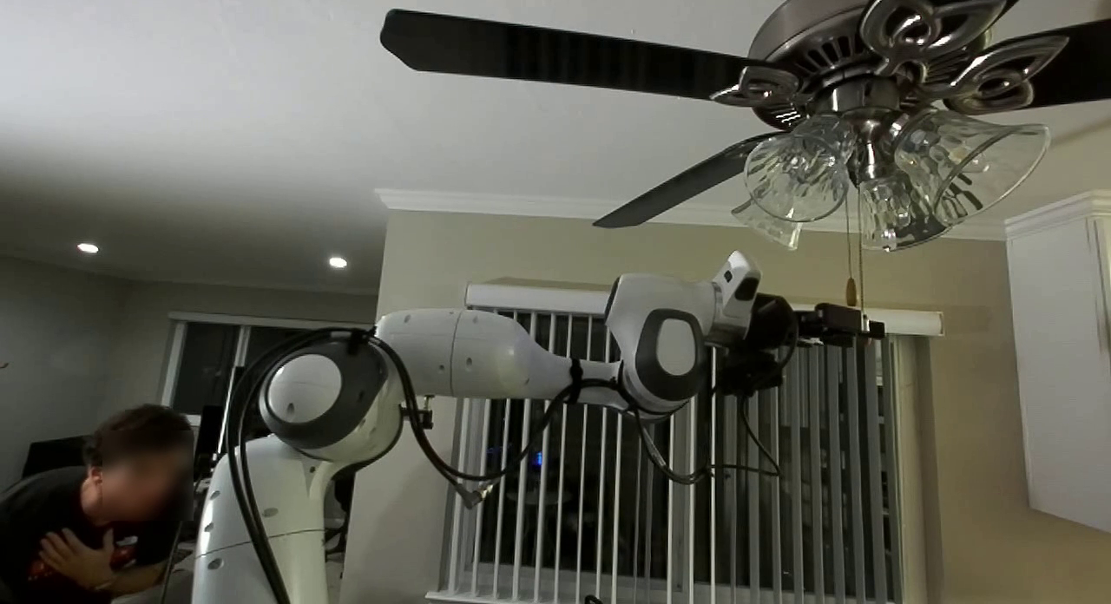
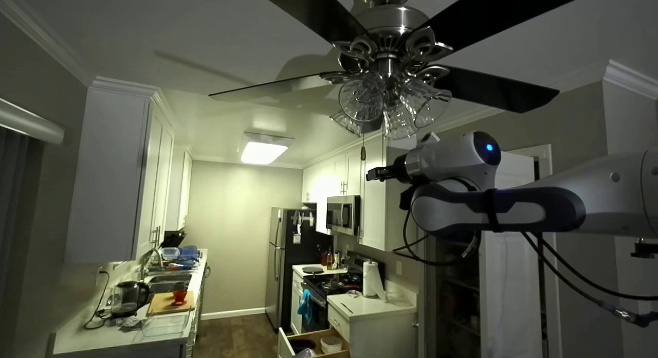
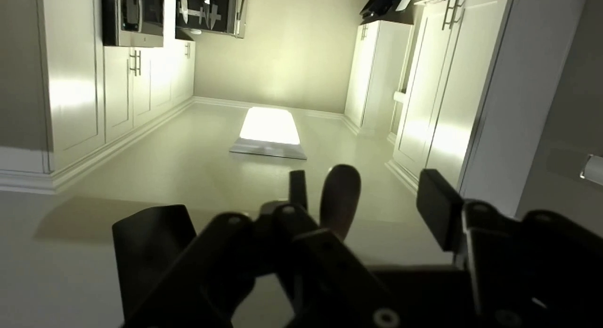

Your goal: Pull the longer cord of the ceiling lamp

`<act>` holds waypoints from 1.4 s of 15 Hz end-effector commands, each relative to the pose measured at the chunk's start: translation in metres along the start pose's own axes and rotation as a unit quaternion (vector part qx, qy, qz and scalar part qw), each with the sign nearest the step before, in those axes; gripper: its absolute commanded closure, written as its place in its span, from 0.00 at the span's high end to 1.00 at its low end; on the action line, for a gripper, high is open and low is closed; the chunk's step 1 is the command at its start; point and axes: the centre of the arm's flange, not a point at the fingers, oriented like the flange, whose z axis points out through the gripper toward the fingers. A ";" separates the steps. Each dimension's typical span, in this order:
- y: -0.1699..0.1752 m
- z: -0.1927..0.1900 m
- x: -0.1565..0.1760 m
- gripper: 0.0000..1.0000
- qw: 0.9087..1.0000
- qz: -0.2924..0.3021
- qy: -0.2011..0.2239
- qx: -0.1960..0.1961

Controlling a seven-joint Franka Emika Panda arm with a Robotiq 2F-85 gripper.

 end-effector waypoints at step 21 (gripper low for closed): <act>0.029 0.024 -0.044 0.05 0.999 0.013 -0.029 -0.012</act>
